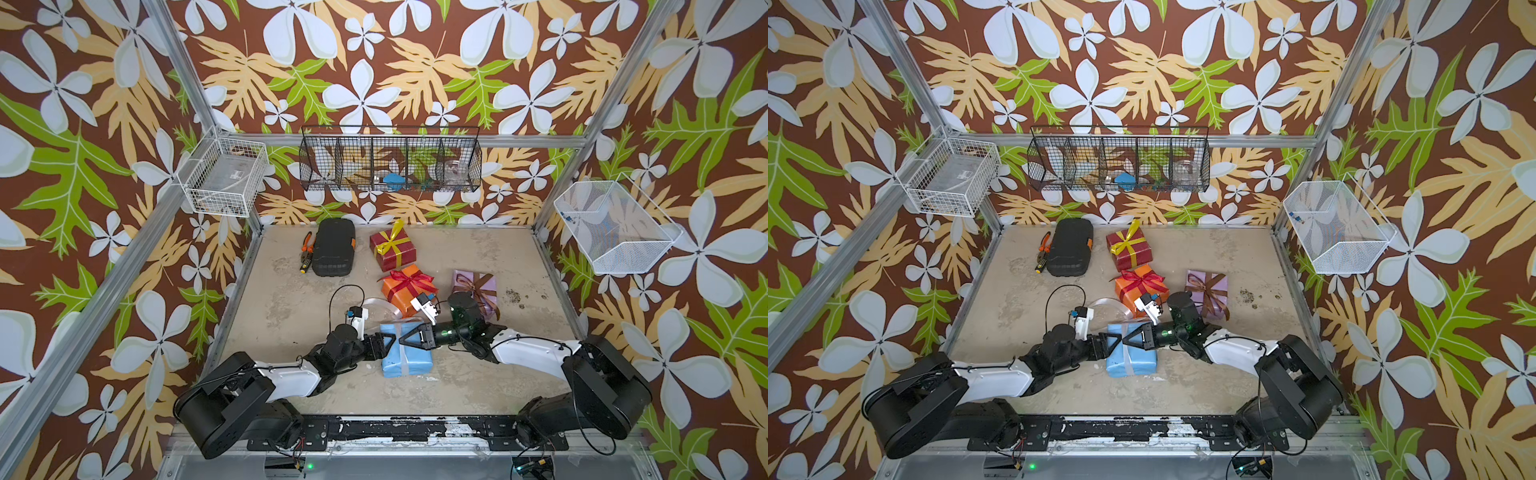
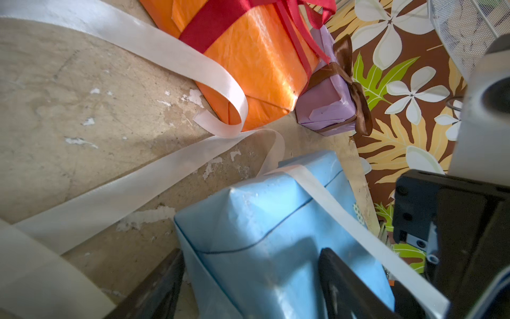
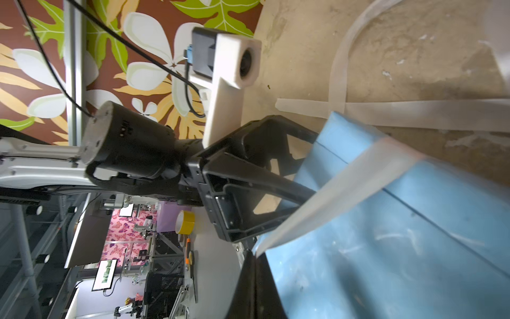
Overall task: Untie the ribbon bows on the gift boxes
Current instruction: Pull the ribbon from the gift box.
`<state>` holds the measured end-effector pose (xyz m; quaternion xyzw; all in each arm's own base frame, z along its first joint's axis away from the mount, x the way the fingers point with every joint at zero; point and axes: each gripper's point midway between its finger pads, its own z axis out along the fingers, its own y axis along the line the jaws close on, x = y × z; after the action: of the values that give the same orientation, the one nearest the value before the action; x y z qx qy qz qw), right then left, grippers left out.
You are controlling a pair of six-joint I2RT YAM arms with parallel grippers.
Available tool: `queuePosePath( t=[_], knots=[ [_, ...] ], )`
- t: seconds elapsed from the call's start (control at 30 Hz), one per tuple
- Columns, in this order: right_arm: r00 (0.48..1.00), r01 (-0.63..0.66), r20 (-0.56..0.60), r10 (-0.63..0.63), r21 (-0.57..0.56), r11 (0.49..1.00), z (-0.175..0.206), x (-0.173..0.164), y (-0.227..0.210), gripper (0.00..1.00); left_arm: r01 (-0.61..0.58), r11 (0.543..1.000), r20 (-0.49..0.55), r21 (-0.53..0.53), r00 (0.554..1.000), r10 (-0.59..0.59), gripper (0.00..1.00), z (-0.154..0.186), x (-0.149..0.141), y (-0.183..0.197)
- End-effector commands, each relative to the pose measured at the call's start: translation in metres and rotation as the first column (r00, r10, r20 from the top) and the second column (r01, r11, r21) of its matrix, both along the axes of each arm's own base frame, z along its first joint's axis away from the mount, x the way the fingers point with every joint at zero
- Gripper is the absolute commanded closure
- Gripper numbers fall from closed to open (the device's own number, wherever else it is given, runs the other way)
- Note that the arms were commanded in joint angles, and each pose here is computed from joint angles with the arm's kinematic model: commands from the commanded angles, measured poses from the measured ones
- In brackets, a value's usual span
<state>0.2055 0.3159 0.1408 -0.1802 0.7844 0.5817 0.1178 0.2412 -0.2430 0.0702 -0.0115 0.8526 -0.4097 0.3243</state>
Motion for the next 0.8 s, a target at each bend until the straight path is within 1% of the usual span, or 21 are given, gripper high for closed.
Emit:
queuePosePath(
  t=[0.0, 0.03, 0.07, 0.17, 0.23, 0.37, 0.47, 0.63, 0.77],
  knots=[
    [0.998, -0.052, 0.049, 0.048, 0.086, 0.995, 0.019, -0.003, 0.005, 1.00, 0.036, 0.999, -0.037, 0.030, 0.999, -0.035, 0.13, -0.007, -0.009, 0.001],
    [0.998, -0.050, 0.044, 0.047, 0.084, 0.995, 0.017, -0.003, 0.005, 1.00, 0.048, 0.999, -0.033, 0.019, 0.998, -0.047, 0.04, -0.004, -0.010, -0.001],
    [0.998, -0.051, 0.044, 0.048, 0.083, 0.995, 0.016, -0.003, 0.005, 1.00, 0.060, 0.998, -0.026, 0.005, 0.998, -0.059, 0.00, 0.001, -0.011, -0.004],
    [0.998, -0.049, 0.037, 0.046, 0.072, 0.996, 0.009, -0.002, 0.005, 1.00, 0.081, 0.996, -0.005, -0.042, 0.997, -0.081, 0.00, 0.012, -0.012, -0.009],
    [0.999, -0.045, 0.030, 0.043, 0.064, 0.997, 0.004, -0.002, 0.005, 1.00, 0.090, 0.995, -0.003, -0.048, 0.996, -0.090, 0.00, 0.013, -0.013, -0.011],
    [0.999, -0.041, 0.021, 0.040, 0.057, 0.998, -0.003, -0.003, 0.003, 1.00, 0.121, 0.992, -0.046, -0.038, 0.991, -0.122, 0.00, -0.002, -0.016, -0.015],
    [0.999, -0.039, 0.011, 0.038, 0.050, 0.998, -0.010, -0.005, 0.001, 1.00, 0.143, 0.986, -0.076, -0.086, 0.986, -0.150, 0.00, -0.009, -0.022, -0.021],
    [1.000, -0.027, 0.000, 0.027, 0.062, 0.998, -0.013, -0.006, 0.001, 0.80, 0.161, 0.975, -0.100, -0.156, 0.979, -0.177, 0.00, -0.009, -0.029, -0.027],
    [1.000, -0.021, -0.011, 0.022, 0.099, 0.995, -0.010, -0.004, 0.003, 0.73, 0.173, 0.971, -0.093, -0.165, 0.977, -0.190, 0.00, -0.006, -0.031, -0.029]
  ],
)
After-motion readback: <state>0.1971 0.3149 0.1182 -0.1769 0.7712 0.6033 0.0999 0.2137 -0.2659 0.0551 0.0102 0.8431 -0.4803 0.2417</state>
